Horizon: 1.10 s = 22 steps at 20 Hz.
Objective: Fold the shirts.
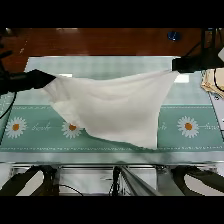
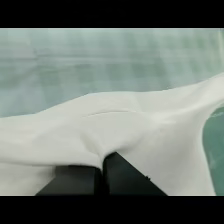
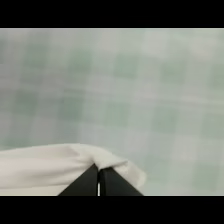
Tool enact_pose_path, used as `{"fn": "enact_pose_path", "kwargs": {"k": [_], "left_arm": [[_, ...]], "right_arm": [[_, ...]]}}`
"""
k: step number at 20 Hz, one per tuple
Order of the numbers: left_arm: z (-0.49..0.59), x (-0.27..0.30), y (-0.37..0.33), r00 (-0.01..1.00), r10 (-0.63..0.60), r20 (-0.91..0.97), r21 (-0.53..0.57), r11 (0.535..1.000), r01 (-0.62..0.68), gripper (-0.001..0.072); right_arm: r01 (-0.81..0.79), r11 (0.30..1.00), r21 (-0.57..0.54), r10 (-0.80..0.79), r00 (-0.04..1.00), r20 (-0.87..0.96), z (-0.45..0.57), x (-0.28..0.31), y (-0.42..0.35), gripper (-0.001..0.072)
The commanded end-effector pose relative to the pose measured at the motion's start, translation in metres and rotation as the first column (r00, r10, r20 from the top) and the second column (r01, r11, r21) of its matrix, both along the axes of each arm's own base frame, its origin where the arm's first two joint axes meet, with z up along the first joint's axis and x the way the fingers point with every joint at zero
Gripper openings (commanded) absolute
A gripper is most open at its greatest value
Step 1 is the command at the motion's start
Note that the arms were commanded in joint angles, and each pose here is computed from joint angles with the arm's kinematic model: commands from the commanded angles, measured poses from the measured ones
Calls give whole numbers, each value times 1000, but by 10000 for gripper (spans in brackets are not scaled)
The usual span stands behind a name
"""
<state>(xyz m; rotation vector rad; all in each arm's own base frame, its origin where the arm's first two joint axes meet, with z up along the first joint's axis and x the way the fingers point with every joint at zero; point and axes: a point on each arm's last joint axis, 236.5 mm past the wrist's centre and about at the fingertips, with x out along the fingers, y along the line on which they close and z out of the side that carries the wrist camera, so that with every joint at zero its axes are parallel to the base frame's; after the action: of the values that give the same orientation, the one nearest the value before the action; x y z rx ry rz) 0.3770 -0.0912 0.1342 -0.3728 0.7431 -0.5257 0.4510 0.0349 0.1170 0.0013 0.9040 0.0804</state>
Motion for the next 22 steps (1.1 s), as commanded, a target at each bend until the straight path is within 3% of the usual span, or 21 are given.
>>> {"fn": "enact_pose_path", "kwargs": {"k": [1,4,9,14,15,18,20,22], "left_arm": [[-30,52,17,994,-20,103,141,990,5,28],[-56,72,19,996,-11,87,161,987,-3,28],[-118,74,-28,994,-100,-39,150,983,105,28],[-143,98,-33,999,-37,-9,201,979,38,33],[-140,103,-29,1000,-16,13,212,977,13,82],[-105,122,-15,997,3,83,207,978,-20,599],[-75,124,16,993,-34,112,268,963,3,615],[-73,112,72,999,46,21,333,942,-50,606]], "right_arm": [[98,971,-217,-62,984,168,16,38,-48,17],[104,956,-275,-61,985,159,8,43,-59,17],[79,981,-175,-77,997,21,-52,47,-38,19],[75,992,-105,-84,993,-80,-96,48,-23,23],[75,992,-101,-84,993,-86,-98,48,-22,75],[80,986,-145,-89,994,-64,-78,41,-33,438],[95,949,-300,-122,990,-72,-51,18,-69,487],[138,853,-504,-230,965,-127,-25,-22,-130,487]]}}
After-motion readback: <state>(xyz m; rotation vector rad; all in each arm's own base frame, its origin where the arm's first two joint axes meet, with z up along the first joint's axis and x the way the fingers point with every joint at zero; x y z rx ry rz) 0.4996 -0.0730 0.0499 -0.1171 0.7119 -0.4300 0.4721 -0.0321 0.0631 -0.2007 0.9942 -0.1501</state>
